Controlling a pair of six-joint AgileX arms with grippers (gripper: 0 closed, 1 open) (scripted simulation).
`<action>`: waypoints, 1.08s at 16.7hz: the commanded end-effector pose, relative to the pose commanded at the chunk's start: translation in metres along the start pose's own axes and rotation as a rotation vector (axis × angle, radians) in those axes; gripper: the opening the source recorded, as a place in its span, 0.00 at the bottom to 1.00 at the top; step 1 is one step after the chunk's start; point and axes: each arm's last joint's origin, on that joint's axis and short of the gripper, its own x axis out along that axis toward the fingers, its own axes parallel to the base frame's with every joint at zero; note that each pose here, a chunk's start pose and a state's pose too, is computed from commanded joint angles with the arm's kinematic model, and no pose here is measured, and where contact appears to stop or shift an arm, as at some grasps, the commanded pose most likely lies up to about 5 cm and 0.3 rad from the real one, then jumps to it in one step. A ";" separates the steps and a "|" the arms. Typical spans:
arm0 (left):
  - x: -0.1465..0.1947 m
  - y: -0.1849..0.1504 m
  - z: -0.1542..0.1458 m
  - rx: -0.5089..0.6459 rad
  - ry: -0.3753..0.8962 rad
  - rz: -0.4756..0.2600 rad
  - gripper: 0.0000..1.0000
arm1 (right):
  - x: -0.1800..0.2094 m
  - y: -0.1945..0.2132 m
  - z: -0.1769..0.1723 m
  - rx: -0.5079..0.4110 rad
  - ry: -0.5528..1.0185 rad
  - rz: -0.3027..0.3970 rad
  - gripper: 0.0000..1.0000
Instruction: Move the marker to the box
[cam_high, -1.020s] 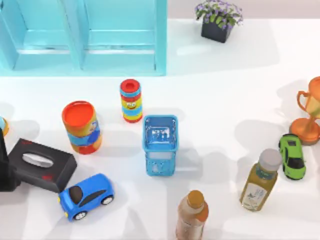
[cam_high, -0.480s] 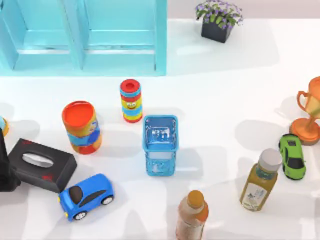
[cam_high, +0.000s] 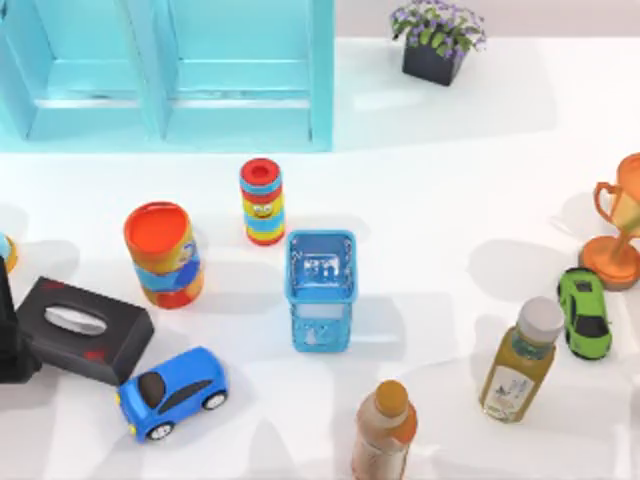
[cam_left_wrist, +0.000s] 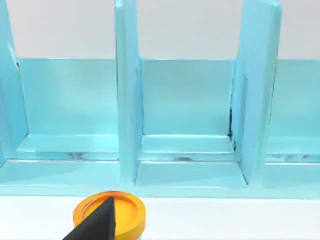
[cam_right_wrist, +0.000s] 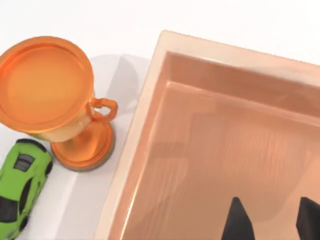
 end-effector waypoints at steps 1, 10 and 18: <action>0.000 0.000 0.000 0.000 0.000 0.000 1.00 | 0.006 0.000 -0.003 -0.001 -0.003 -0.004 0.00; 0.000 0.000 0.000 0.000 0.000 0.000 1.00 | 0.042 0.001 -0.020 -0.002 -0.006 -0.006 0.00; 0.000 0.000 0.000 0.000 0.000 0.000 1.00 | 0.042 0.001 -0.020 -0.002 -0.006 -0.006 0.53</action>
